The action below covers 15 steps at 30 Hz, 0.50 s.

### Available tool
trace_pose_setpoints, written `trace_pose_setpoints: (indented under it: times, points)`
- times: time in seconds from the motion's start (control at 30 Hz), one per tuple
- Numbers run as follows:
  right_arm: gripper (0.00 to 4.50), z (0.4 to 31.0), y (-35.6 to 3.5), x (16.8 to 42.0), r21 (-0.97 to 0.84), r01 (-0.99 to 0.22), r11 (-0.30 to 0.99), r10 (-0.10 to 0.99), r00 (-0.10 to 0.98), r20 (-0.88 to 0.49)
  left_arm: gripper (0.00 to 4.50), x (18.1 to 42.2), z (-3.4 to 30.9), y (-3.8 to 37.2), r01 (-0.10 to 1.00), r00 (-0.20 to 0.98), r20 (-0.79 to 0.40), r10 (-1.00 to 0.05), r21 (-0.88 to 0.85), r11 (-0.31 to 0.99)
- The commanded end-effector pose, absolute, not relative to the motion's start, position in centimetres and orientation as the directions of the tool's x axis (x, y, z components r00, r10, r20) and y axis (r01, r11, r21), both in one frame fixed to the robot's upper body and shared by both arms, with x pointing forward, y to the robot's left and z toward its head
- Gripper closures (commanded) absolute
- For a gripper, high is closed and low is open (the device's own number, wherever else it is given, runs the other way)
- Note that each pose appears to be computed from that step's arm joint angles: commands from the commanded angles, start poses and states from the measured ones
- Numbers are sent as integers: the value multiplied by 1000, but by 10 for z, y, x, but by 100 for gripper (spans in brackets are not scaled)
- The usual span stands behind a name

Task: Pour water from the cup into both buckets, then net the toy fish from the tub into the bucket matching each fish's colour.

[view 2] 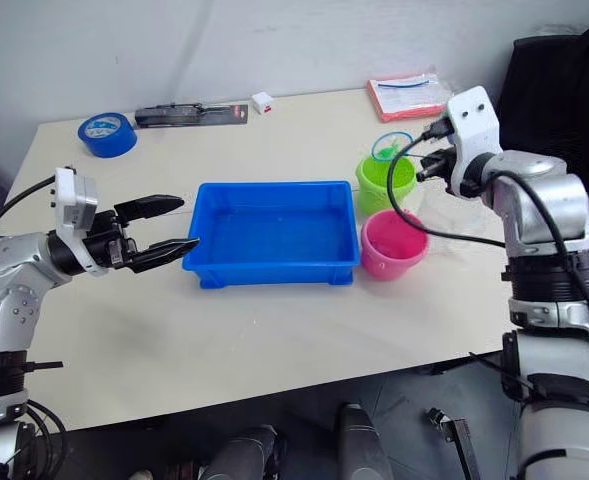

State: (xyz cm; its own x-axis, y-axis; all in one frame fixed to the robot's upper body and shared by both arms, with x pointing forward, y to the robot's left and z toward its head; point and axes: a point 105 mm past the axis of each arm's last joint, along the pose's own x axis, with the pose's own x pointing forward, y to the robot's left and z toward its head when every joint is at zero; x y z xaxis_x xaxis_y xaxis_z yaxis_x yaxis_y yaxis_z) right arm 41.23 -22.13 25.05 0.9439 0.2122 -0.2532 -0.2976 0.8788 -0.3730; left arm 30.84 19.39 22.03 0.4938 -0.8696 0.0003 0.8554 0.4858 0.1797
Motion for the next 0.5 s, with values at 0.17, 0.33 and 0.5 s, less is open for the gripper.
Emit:
trace_pose_setpoints:
  times: [0.17, 0.33, 0.5]
  points:
    - [371, 267, -225, 405, -750, -218, 625, 157, 976, -153, 0, 305, 227, 193, 854, 482, 4, -876, 220, 471]
    - [371, 264, -225, 402, -922, -148, 357, 131, 985, -108, 0, 307, 226, 190, 862, 470, -3, -883, 215, 459]
    - [371, 260, -216, 399, -972, -106, 208, 162, 984, -73, 0, 307, 225, 189, 868, 462, -8, -887, 211, 450]
